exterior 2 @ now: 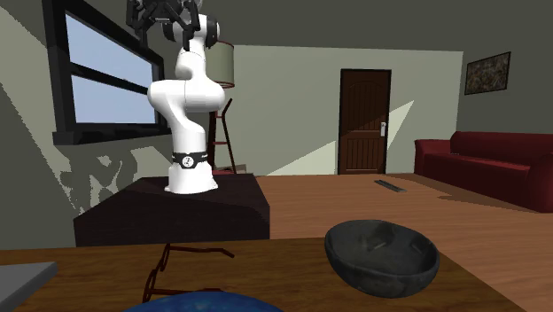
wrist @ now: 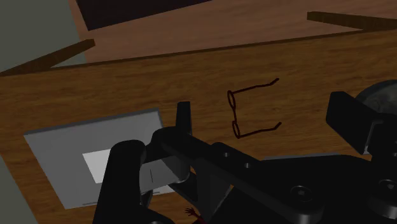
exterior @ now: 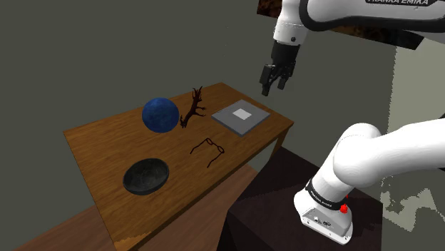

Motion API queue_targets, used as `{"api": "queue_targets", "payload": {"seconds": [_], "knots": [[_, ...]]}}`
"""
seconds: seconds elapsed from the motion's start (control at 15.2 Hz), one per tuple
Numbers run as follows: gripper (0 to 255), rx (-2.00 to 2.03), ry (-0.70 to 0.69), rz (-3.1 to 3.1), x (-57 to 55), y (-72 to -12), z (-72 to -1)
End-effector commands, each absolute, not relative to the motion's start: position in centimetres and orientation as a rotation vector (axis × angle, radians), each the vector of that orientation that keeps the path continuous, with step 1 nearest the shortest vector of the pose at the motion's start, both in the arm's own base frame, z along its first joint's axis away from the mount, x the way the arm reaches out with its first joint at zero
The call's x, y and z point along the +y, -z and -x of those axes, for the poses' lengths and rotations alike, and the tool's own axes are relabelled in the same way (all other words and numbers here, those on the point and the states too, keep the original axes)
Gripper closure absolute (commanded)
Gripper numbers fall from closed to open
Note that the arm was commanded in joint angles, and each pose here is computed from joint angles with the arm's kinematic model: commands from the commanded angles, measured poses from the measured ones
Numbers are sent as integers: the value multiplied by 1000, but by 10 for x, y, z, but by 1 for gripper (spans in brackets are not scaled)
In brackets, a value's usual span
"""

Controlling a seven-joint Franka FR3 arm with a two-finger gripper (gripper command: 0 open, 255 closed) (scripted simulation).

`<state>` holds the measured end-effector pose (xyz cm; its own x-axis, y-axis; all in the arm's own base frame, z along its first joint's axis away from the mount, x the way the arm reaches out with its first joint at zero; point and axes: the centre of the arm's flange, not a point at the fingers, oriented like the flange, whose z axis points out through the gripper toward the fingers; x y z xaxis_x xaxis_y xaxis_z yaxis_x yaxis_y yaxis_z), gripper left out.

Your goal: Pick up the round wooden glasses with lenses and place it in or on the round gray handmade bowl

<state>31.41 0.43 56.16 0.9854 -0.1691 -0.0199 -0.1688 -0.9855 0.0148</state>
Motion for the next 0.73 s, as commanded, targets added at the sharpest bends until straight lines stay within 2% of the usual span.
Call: {"api": "queue_targets", "payload": {"seconds": [0.0,0.66], "knots": [[0,-265,33,-3117,4,-562,-314],[0,-192,-58,-3124,7,-442,-361]]}}
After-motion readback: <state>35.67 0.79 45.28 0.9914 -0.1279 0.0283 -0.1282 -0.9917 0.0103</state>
